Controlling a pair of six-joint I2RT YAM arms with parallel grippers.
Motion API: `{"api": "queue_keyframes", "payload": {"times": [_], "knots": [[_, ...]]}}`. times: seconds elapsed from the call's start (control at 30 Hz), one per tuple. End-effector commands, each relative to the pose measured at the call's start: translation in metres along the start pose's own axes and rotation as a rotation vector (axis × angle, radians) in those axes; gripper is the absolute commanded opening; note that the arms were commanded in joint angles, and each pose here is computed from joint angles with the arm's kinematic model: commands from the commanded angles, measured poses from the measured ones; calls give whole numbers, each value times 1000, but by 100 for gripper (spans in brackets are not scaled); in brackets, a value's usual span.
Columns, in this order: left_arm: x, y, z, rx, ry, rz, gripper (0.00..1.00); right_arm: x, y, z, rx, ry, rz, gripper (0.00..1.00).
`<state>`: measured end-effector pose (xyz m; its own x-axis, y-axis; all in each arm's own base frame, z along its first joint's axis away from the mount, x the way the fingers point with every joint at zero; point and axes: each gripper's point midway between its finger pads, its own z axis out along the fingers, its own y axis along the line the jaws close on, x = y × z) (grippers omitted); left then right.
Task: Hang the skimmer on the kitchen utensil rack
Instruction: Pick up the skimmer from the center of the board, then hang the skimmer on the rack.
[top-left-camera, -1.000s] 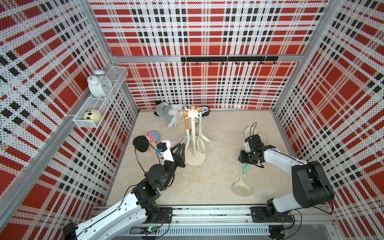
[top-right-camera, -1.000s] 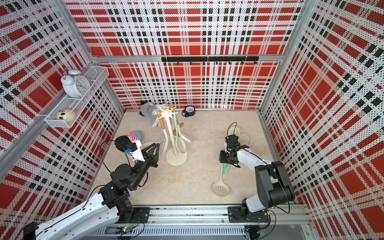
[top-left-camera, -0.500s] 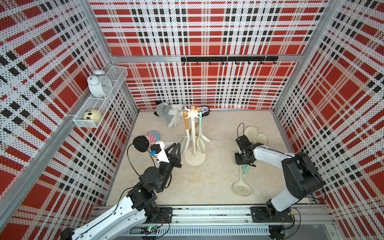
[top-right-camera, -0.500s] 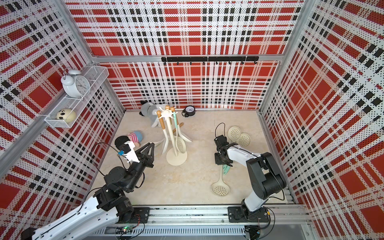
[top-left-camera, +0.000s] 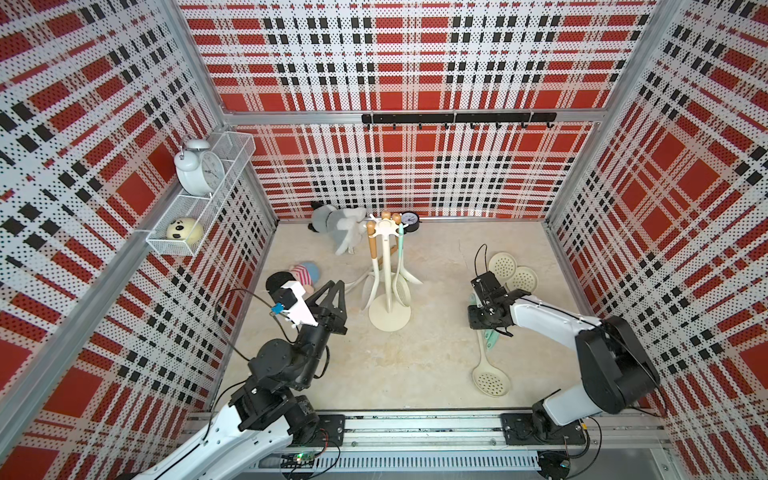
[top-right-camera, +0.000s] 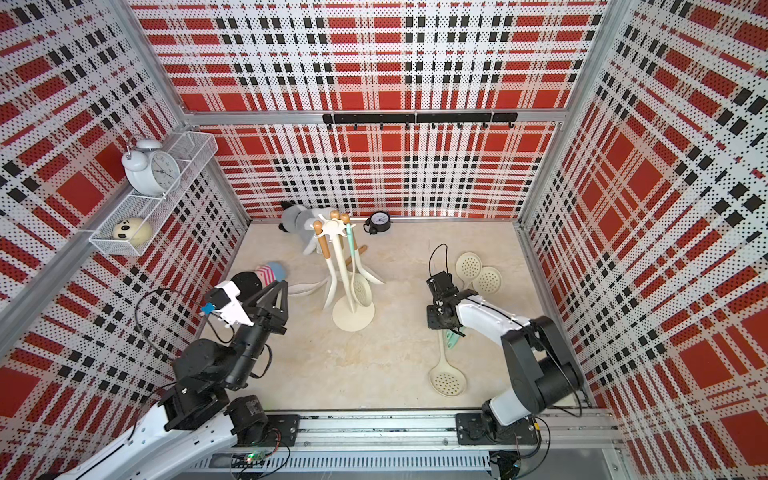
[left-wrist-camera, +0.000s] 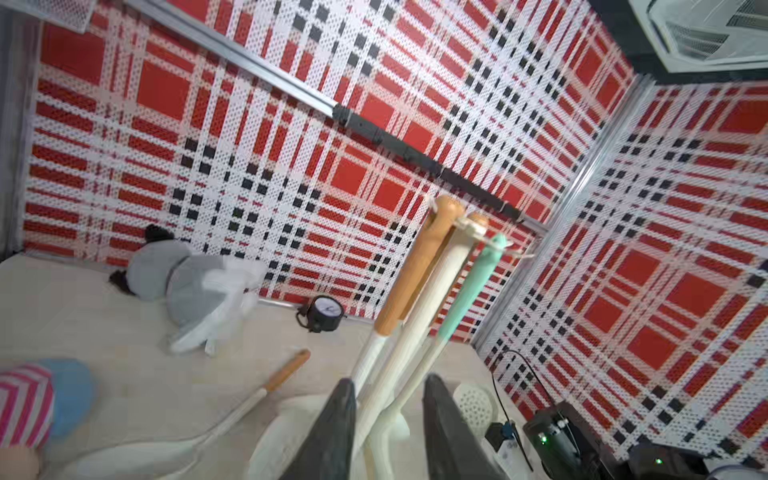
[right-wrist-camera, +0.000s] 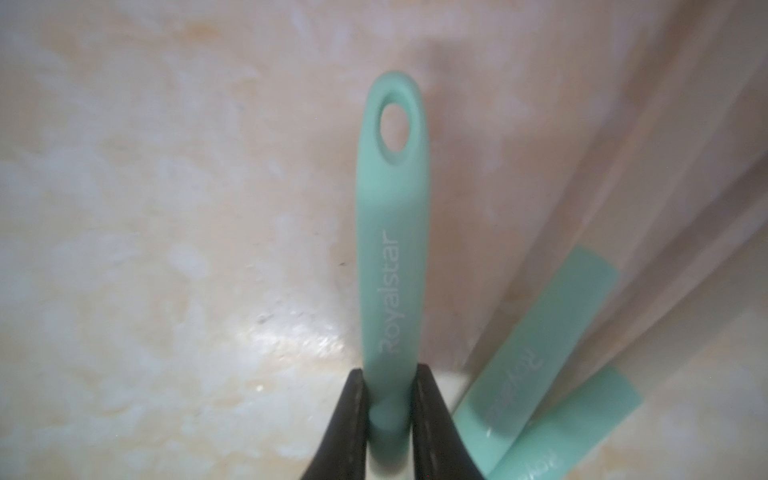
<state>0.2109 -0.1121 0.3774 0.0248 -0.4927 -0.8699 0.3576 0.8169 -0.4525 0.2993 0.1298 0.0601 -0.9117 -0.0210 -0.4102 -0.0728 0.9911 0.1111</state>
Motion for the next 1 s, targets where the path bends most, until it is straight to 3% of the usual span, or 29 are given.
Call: {"api": "queue_keyframes", "payload": {"times": [0.0, 0.2, 0.3, 0.53, 0.77, 0.97], "knots": [[-23, -30, 1, 113, 11, 32, 33, -52, 31, -64, -176, -269, -17, 0], [-28, -93, 22, 333, 85, 73, 33, -80, 85, -170, -570, -623, -129, 0], [-16, -125, 35, 424, 135, 77, 32, -81, 102, -211, -704, -745, -181, 0], [11, -189, 52, 514, 205, 85, 31, -80, 139, -278, -786, -946, -328, 0], [2, -179, 68, 468, 189, -21, 31, -82, 169, -277, -683, -926, -454, 0], [-57, -116, 71, 416, 87, -140, 30, -79, 188, -273, -653, -744, -636, 0]]}}
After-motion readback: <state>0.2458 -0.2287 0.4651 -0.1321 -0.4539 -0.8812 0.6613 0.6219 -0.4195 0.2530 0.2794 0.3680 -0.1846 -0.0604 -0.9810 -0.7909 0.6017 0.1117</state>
